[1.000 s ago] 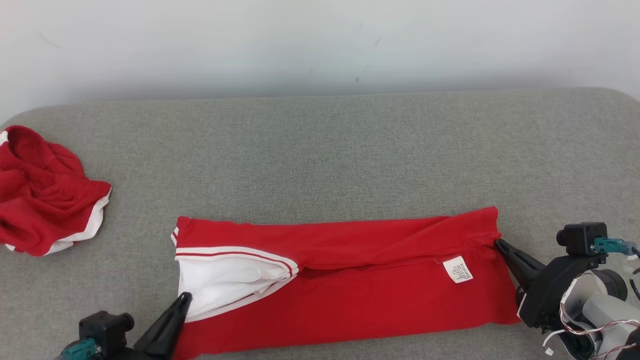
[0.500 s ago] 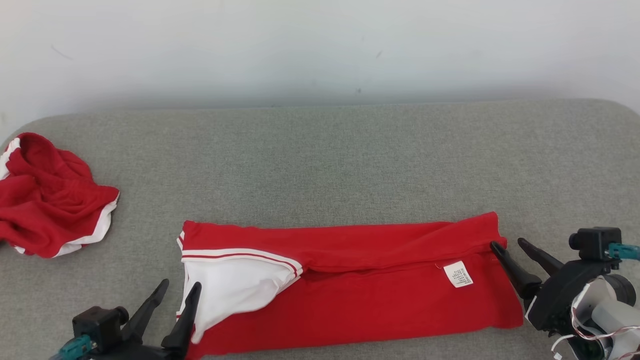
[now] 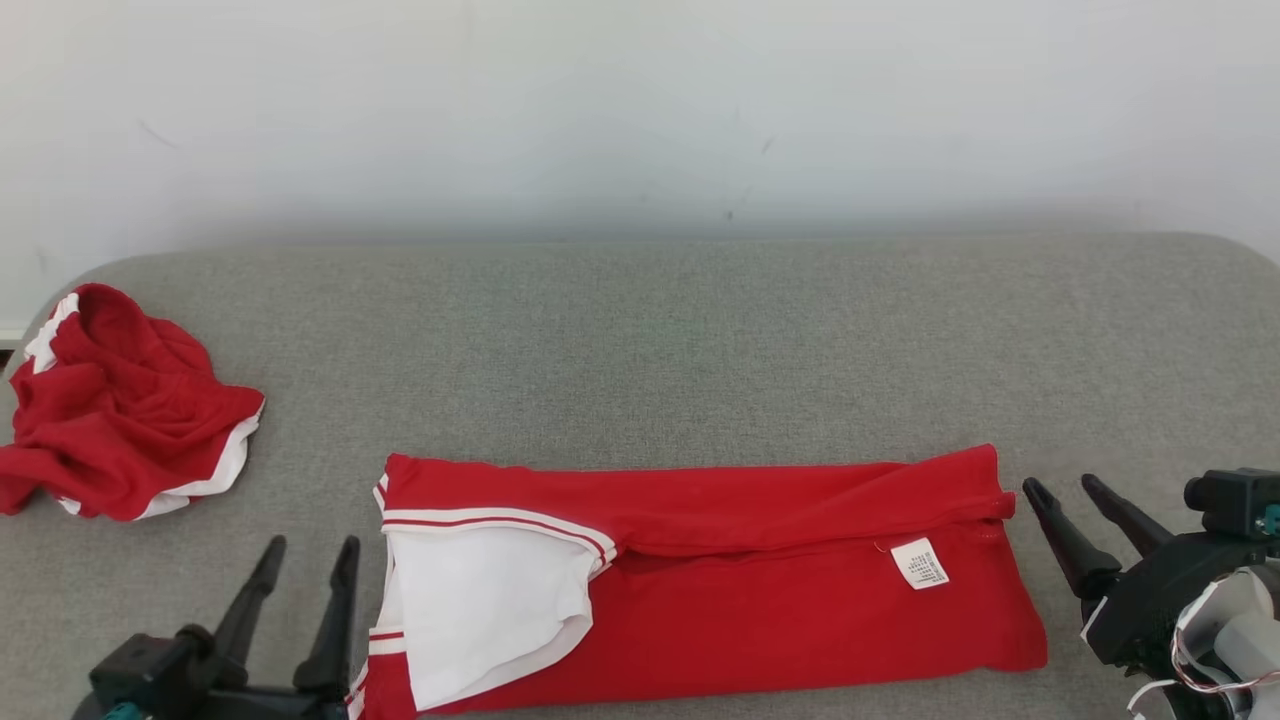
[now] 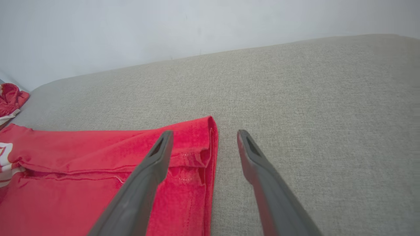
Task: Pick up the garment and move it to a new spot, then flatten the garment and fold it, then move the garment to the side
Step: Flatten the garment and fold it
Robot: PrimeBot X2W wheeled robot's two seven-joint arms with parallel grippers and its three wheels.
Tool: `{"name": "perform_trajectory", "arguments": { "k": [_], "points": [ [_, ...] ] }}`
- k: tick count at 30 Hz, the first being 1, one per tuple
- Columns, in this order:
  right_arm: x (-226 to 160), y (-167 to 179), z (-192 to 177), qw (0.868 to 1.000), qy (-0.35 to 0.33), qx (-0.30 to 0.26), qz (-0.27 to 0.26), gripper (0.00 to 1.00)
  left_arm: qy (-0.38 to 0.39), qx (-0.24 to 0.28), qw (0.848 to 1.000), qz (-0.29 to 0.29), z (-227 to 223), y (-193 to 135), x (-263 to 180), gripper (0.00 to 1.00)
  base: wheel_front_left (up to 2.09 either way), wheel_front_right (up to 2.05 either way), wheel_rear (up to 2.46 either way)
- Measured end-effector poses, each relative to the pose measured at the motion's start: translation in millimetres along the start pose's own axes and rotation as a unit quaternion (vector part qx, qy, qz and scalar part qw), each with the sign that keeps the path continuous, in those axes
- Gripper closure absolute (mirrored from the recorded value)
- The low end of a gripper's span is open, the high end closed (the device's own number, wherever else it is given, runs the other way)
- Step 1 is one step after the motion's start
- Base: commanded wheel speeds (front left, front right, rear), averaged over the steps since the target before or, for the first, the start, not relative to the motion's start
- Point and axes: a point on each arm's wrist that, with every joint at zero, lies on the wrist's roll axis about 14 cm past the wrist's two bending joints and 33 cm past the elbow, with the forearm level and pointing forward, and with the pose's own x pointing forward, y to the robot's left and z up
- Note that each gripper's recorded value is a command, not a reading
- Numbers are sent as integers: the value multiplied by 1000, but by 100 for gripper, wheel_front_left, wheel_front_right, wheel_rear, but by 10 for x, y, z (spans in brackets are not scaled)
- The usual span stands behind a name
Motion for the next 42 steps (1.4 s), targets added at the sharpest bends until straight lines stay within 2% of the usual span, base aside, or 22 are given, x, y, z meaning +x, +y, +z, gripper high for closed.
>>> {"name": "perform_trajectory", "arguments": {
  "k": [9, 16, 27, 42],
  "points": [
    [59, -160, -66, 999, -5, -5, -45, 0, -63, 35, 995, 64, 354, 204, -98, 0, 0, 0, 0],
    [214, -58, -219, 998, 26, 1, -50, 0, -72, 36, 993, 86, 387, 266, -162, 0, 0, 0, 0],
    [354, 13, -526, 993, 107, -4, -57, 0, -68, 42, 991, 104, 344, 348, -249, 0, 0, 0, 0],
    [203, -2, -726, 983, 177, -3, -53, 0, -63, 40, 993, 89, 291, 244, -174, 0, 0, 0, 0]
  ]
}}
